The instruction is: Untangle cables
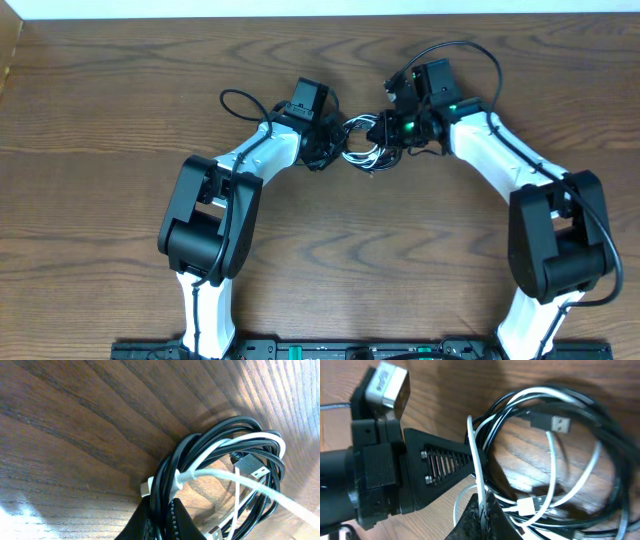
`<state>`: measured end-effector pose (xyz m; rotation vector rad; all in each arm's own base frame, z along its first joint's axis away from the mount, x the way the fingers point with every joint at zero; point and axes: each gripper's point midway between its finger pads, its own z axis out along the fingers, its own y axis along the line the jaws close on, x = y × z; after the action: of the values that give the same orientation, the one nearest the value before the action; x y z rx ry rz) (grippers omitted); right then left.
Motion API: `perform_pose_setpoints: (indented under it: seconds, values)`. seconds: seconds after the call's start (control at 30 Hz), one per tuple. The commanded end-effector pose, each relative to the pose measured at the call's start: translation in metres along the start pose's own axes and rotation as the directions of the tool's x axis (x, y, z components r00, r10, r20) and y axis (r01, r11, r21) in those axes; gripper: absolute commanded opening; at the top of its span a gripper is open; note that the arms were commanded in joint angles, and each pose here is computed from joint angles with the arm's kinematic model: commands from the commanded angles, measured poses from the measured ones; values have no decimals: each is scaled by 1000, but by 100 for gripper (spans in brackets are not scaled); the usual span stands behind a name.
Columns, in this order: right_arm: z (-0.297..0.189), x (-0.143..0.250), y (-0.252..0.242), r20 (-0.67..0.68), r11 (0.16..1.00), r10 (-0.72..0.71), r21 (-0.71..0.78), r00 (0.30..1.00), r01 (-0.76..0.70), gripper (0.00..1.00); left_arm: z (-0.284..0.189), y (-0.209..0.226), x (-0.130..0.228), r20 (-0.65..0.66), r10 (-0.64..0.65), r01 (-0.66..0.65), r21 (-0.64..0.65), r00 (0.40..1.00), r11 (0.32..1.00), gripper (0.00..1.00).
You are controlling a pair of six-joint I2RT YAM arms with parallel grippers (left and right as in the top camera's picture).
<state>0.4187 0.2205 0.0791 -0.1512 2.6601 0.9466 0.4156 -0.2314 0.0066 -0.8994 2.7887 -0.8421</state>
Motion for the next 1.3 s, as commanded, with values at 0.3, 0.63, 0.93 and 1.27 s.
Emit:
perform_pose_setpoints:
  seconds: [0.3,0.63,0.93,1.27]
  values:
    - [-198,-86,22,428,988,-23,-131,903,87,1,15,28,-2,2,-14,14,-89,1000,996,8]
    - [-220,-68,-19,410,997,78,-43,909,-66,1,11,20,-3,-2,142,-141,-61,990,988,7]
    - [-210,-54,-31,364,996,47,58,930,-72,14,-31,-45,8,31,387,-387,169,921,906,8]
    - [-179,-46,10,298,991,-129,58,946,117,48,-116,-102,19,147,370,-398,321,917,860,7]
